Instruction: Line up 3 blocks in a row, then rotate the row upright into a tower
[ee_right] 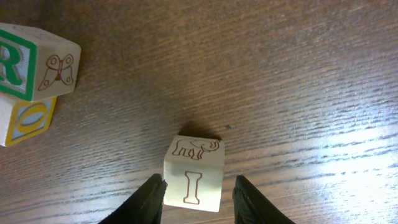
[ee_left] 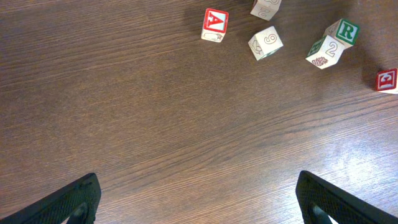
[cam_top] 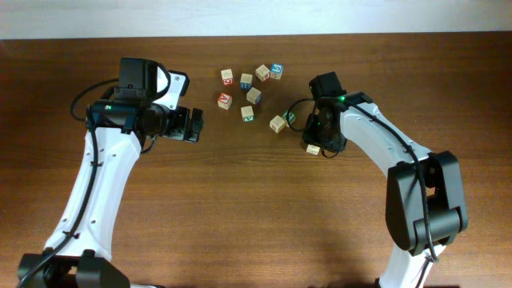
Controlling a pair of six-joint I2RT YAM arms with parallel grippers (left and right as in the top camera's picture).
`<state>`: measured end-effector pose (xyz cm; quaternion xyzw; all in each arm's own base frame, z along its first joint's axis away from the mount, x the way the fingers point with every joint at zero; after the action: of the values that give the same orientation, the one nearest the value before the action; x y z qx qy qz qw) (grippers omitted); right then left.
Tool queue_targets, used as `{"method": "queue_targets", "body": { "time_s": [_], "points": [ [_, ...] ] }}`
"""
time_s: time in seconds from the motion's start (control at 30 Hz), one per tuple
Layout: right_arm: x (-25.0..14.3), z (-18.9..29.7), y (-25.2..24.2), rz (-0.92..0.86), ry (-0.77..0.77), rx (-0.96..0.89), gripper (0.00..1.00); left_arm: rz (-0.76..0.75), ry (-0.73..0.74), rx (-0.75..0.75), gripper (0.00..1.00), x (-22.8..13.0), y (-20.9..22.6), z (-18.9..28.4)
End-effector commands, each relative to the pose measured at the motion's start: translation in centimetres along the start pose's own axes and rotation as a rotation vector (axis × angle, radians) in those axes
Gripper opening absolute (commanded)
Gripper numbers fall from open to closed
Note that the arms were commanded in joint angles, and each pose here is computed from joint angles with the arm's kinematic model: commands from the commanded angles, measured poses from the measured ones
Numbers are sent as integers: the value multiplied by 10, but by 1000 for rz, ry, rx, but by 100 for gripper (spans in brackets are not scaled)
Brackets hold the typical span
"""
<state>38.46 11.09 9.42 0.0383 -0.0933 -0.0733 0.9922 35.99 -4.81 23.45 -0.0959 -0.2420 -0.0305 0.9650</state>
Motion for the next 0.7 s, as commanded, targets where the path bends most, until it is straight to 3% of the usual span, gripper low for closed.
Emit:
{"method": "queue_targets", "body": {
  "time_s": [0.0,0.27,0.37,0.47,0.53,0.6,0.67],
  "points": [
    [4,-4,0,65,-9,-17,38,6,-19,-18,99,6,-4,4],
    [-2,-19,1,70,33,-23,38,6,-19,-18,99,6,-4,4],
    [-5,-23,4,80,46,-25,26,6,-19,-18,99,6,-4,4],
    [-10,-28,9,96,60,-33,26,6,-19,-18,99,6,-4,4],
    [-10,-28,9,103,60,-40,32,6,-19,-18,99,6,-4,4],
    [-10,-28,8,141,61,-40,50,6,-19,-18,99,6,-4,4],
    [-9,-28,9,187,58,-36,61,6,-19,-18,99,6,-4,4]
  ]
}}
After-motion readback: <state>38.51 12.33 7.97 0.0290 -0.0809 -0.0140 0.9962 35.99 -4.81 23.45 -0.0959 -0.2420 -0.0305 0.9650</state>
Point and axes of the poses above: each gripper's point midway between its finger pads, its own z axis back along the fingers, its own y axis along the line the jaws close on, x = y × z, the point moved 6 cm from there along z, back along the fingers, and after that the axes turned 11 degrees about z, right-handed, at the moved point
